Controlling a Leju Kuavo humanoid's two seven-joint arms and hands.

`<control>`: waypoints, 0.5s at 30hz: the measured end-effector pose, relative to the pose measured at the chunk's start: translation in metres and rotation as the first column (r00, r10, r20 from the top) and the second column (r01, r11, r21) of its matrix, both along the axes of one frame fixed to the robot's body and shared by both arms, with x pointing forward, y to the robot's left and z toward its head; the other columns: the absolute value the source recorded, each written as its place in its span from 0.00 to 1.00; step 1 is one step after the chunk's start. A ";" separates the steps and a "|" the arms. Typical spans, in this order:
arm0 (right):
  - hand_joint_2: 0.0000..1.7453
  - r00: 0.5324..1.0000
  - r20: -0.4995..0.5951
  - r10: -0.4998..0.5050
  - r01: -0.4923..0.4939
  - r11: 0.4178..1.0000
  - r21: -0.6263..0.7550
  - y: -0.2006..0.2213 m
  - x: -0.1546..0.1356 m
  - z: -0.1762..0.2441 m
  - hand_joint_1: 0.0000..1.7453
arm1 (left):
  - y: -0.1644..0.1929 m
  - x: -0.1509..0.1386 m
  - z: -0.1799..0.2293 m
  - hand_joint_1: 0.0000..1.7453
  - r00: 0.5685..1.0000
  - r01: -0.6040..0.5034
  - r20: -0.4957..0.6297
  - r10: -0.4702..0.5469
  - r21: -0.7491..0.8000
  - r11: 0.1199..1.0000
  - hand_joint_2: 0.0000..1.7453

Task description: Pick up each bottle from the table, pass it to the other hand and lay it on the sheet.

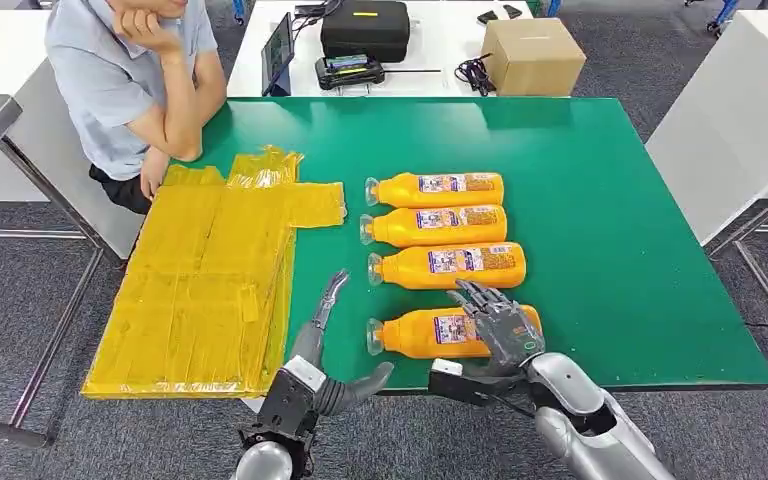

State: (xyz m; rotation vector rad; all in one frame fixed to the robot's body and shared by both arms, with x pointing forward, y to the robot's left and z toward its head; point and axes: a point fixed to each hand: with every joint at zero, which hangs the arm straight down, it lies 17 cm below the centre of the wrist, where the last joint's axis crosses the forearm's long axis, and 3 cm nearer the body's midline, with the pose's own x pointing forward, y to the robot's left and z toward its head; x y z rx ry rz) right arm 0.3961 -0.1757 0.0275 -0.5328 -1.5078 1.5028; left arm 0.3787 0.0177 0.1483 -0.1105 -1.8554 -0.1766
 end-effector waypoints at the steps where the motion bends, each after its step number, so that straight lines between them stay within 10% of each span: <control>1: 1.00 1.000 -0.001 -0.005 0.005 1.000 -0.010 -0.002 0.001 -0.001 0.00 | 0.000 0.000 0.000 0.00 1.000 0.000 -0.002 0.000 0.000 1.000 1.00; 15: 1.00 0.998 0.011 -0.054 0.055 0.982 -0.178 -0.037 0.016 -0.003 0.00 | 0.003 0.001 -0.005 0.00 1.000 -0.013 -0.021 0.013 0.004 1.000 1.00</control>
